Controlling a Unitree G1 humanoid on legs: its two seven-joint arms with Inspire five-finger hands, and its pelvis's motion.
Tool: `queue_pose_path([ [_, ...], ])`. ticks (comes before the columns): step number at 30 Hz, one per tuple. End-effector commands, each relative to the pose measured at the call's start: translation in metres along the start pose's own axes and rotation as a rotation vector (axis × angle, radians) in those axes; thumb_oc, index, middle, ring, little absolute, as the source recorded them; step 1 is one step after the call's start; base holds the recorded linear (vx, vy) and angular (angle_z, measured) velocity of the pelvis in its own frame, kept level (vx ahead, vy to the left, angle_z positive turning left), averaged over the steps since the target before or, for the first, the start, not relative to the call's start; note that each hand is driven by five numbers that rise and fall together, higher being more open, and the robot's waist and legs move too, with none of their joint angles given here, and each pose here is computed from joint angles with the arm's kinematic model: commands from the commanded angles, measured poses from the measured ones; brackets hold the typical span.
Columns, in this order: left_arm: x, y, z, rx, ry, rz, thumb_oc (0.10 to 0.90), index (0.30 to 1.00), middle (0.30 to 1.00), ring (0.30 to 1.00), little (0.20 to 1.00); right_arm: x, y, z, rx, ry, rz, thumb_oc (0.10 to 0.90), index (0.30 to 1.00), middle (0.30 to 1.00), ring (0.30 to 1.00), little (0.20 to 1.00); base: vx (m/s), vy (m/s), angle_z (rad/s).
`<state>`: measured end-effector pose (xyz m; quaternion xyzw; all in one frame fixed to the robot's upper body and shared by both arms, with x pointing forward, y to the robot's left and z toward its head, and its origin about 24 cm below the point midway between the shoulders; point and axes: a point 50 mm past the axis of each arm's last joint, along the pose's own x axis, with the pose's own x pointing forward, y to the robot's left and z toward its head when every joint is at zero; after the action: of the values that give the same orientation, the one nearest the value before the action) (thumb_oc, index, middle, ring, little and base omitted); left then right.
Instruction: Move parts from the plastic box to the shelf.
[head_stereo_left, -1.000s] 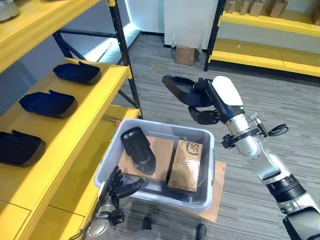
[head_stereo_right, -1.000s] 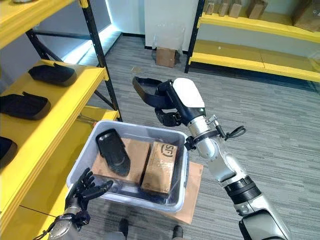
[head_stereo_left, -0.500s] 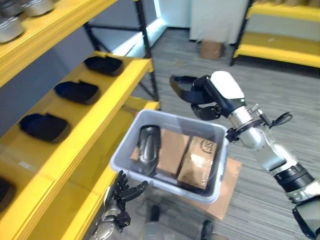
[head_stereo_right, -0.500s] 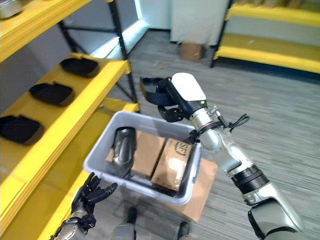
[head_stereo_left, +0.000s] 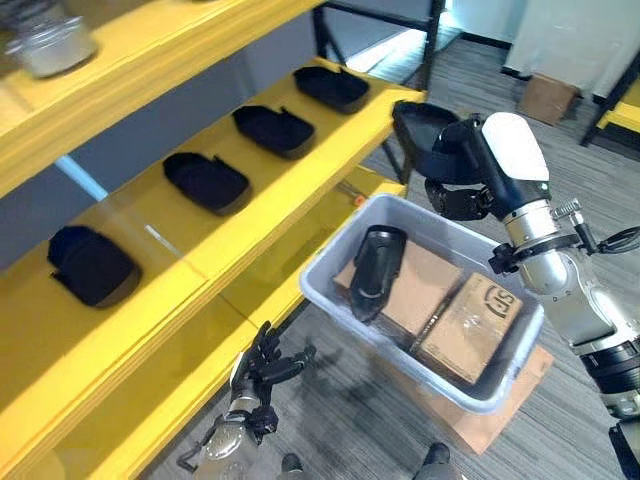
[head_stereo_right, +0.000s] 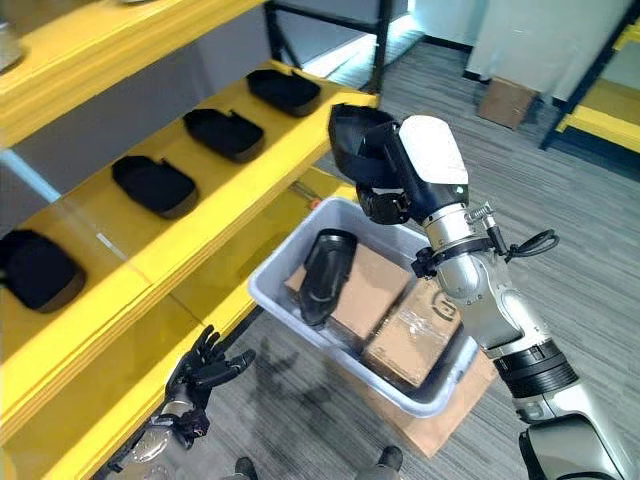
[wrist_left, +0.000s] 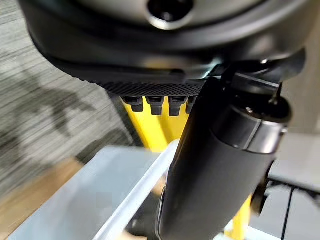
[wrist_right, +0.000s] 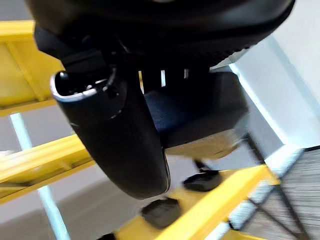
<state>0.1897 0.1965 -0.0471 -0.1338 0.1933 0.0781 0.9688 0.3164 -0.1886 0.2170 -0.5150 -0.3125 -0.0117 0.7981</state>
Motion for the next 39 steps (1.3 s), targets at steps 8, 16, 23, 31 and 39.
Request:
queue_pose_path([
  [8,-0.005,0.013,0.035,0.096,-0.174,-0.006,0.9,1.0,1.0,1.0,1.0,0.028,-0.036,0.04,0.0,-0.19,-0.243,0.4,0.3,0.3,0.3,0.3,0.01,0.133,0.14],
  [16,-0.006,0.014,0.036,0.096,-0.182,-0.004,0.9,1.0,1.0,1.0,1.0,0.031,-0.034,0.042,-0.003,-0.195,-0.235,0.4,0.3,0.3,0.3,0.3,0.0,0.06,0.07],
  [23,-0.007,0.017,0.036,0.112,-0.179,-0.002,0.9,1.0,1.0,1.0,1.0,0.032,-0.033,0.044,-0.002,-0.198,-0.235,0.4,0.3,0.3,0.3,0.3,0.0,0.071,0.15],
  [31,-0.009,0.02,0.041,0.119,-0.204,0.019,0.9,1.0,1.0,1.0,1.0,0.029,-0.022,0.044,0.021,-0.181,-0.219,0.4,0.3,0.3,0.3,0.3,0.01,0.197,0.15],
  [39,0.004,0.004,0.043,0.17,-0.198,-0.046,0.9,1.0,1.0,1.0,1.0,0.013,-0.032,0.025,0.02,-0.123,-0.233,0.4,0.3,0.3,0.3,0.3,0.14,0.225,0.73],
])
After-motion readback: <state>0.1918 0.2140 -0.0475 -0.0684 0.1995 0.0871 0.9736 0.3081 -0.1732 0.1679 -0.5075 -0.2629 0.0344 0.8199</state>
